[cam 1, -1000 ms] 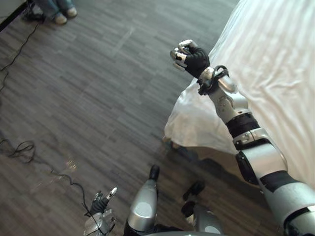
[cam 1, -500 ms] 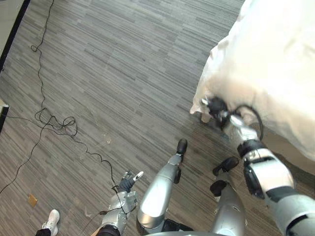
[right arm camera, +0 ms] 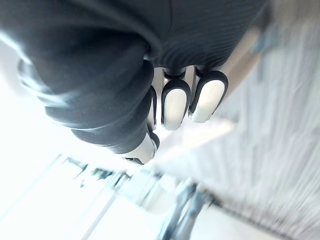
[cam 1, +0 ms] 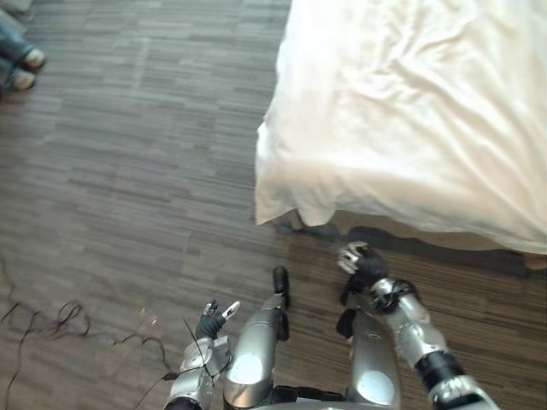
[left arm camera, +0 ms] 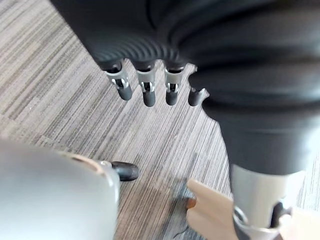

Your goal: Tidy the bed and pick cloth on bed and put in laundry

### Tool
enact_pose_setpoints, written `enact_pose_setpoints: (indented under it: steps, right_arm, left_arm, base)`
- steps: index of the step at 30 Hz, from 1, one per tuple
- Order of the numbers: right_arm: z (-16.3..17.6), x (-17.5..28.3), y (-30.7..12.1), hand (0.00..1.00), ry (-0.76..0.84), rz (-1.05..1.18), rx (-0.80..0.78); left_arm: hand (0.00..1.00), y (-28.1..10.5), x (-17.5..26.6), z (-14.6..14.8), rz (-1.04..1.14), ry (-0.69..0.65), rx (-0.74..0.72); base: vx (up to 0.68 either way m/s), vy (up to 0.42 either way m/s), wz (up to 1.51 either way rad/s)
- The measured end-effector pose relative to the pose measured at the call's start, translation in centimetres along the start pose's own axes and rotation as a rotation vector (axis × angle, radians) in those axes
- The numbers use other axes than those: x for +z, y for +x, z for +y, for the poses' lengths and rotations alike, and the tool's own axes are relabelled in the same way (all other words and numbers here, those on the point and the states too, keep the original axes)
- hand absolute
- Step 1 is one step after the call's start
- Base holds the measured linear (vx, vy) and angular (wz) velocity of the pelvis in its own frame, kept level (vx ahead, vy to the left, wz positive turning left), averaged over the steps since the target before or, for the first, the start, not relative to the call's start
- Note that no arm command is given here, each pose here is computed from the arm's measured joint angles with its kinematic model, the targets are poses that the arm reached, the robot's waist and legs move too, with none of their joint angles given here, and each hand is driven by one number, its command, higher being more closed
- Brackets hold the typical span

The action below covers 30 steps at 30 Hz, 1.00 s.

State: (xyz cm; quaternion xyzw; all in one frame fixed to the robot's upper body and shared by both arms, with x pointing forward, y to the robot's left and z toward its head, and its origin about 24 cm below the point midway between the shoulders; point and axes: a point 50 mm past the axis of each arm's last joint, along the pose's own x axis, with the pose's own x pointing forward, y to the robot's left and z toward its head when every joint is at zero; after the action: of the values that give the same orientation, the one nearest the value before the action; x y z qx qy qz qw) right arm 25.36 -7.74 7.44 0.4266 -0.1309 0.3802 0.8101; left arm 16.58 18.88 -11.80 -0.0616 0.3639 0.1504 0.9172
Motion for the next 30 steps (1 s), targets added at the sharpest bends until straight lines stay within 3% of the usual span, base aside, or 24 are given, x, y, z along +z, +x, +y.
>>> enact_pose_setpoints:
  steps: [8,12,14,18,22,25,27,28,30]
  right_arm:
    - [2.6,6.7,11.4,1.00,0.139,-0.314,0.164]
    - [2.0,10.3,15.1,1.00,0.033,-0.327,0.048]
    - [-1.4,12.2,15.1,1.00,-0.037,-0.315,-0.164]
    - [-7.4,14.5,11.3,1.00,-0.103,-0.311,-0.487]
    - [-8.5,17.7,8.8,1.00,-0.162,-0.379,-0.526]
    - [-9.6,19.1,4.2,1.00,-0.156,-0.491,-0.555]
    - [-10.7,17.2,-1.8,1.00,-0.131,-0.534,-0.648]
    - [-10.8,16.7,-2.6,1.00,-0.122,-0.536,-0.667]
    - [-11.8,11.7,-12.1,1.00,-0.029,-0.523,-0.952]
  left_arm:
    - [0.00,0.0,-0.3,-0.2,-0.015,0.079,0.001]
    - [0.00,0.9,0.6,-0.8,-0.008,0.038,-0.005]
    - [0.00,1.3,1.1,-2.0,-0.006,0.014,-0.056]
    - [0.00,1.3,1.5,-3.2,-0.015,0.000,-0.121]
    - [0.00,1.2,1.2,-3.0,-0.006,0.017,-0.138]
    - [0.00,1.2,1.0,-2.7,-0.005,0.017,-0.135]
    - [0.00,1.2,0.8,-1.7,0.006,-0.006,-0.099]
    - [0.00,1.2,0.7,-1.5,0.006,-0.008,-0.094]
    - [0.00,1.0,0.5,-0.1,0.014,-0.021,-0.051]
  base:
    - [0.01,0.004,-0.06]
    - [-0.07,-0.012,0.06]
    - [-0.06,-0.015,0.07]
    - [-0.04,-0.008,-0.04]
    - [0.00,0.001,-0.28]
    - [0.01,0.006,-0.03]
    - [0.06,0.013,-0.26]
    - [0.09,0.023,-0.38]
    - [0.10,0.016,-0.54]
